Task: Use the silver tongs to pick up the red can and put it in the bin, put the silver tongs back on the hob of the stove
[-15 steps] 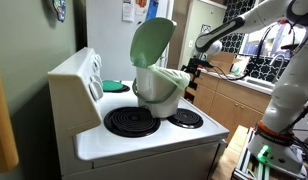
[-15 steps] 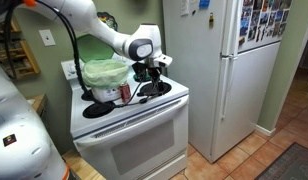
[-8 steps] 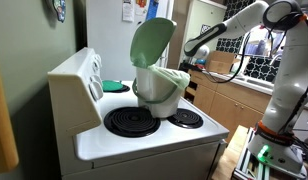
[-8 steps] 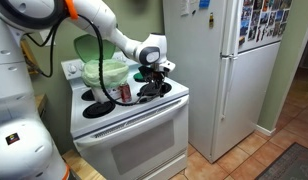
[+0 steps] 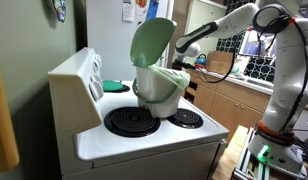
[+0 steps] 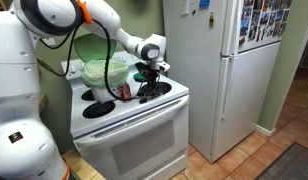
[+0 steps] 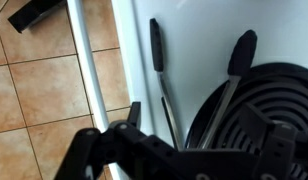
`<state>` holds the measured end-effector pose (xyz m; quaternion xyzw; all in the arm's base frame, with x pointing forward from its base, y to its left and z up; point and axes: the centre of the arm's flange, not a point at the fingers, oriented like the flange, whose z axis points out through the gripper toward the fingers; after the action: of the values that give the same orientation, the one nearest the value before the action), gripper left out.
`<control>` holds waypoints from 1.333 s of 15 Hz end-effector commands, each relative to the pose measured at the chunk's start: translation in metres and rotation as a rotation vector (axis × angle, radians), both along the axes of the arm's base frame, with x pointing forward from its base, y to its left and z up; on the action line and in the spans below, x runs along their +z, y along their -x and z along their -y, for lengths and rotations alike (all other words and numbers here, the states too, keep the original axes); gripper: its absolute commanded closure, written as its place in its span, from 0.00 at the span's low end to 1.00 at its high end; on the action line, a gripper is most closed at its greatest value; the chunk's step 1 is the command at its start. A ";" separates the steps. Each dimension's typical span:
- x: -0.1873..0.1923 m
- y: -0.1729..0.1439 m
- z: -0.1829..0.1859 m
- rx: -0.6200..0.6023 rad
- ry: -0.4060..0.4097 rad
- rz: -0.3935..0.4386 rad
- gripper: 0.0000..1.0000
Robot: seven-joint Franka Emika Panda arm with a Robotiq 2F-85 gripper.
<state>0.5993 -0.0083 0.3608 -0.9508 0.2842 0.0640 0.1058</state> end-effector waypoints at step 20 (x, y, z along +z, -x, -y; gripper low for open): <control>-0.040 -0.002 -0.033 0.104 0.056 -0.023 0.00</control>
<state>0.6040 0.0243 0.3260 -0.9619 0.2468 0.0808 0.0853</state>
